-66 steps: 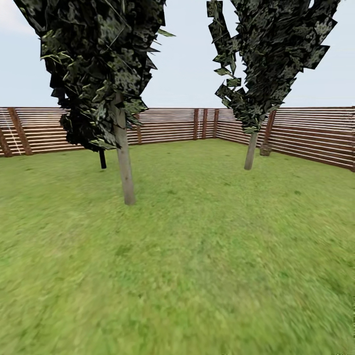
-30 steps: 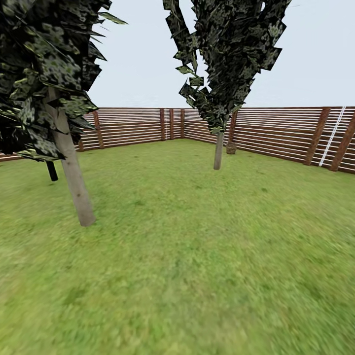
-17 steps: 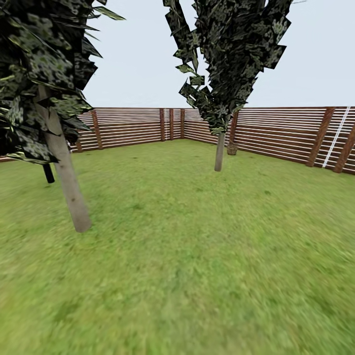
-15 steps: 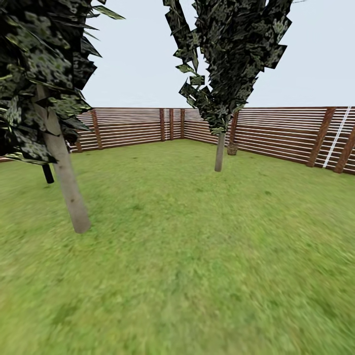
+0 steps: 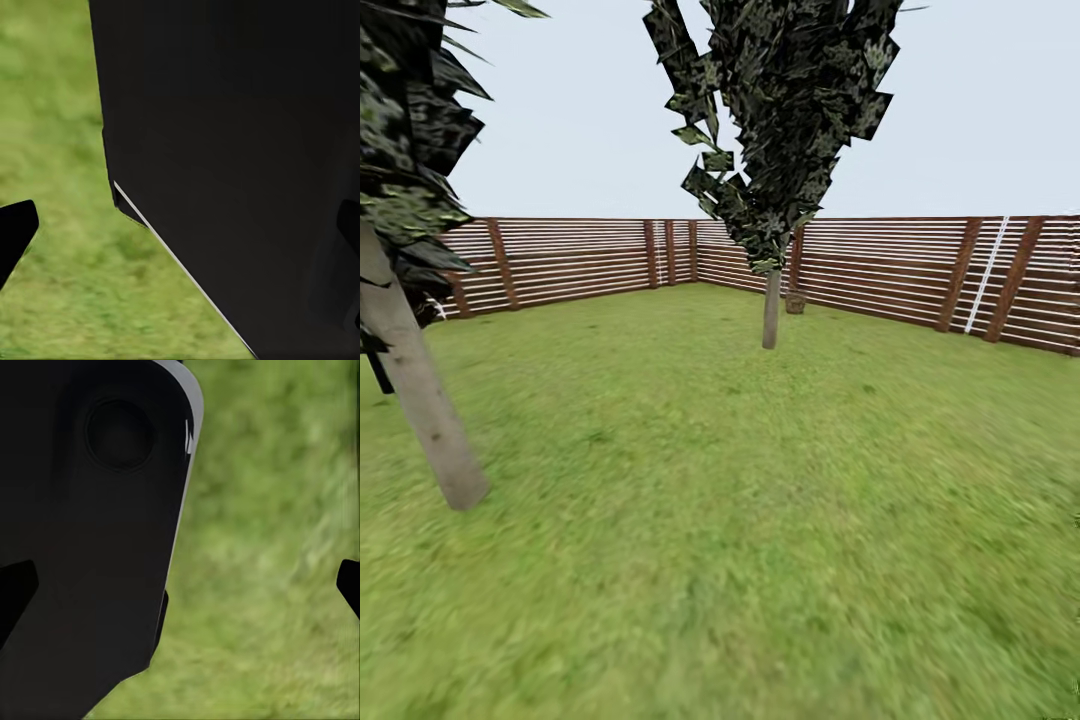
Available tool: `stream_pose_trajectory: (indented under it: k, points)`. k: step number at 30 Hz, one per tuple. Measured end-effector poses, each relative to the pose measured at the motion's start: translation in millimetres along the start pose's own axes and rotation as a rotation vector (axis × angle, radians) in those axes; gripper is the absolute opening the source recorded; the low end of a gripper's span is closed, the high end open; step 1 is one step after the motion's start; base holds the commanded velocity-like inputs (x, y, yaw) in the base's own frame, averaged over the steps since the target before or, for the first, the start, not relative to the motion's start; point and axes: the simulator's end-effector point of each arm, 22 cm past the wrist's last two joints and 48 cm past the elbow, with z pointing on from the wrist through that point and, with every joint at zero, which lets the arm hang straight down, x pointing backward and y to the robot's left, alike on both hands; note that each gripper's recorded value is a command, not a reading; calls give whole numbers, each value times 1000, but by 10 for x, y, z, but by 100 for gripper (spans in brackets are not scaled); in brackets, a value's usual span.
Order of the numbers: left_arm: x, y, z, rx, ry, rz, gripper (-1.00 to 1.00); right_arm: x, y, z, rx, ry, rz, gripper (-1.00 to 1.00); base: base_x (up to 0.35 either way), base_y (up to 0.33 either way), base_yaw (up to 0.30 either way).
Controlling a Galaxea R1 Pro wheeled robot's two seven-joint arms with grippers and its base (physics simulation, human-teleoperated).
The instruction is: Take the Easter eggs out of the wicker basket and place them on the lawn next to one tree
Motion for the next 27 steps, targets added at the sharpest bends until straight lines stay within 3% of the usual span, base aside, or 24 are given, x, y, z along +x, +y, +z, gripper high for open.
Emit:
stream_pose_trajectory:
  k: [27]
  points:
    - [0,0,0,0,0,0,100,-1,3,0,0,0,1,100,326,0,-246]
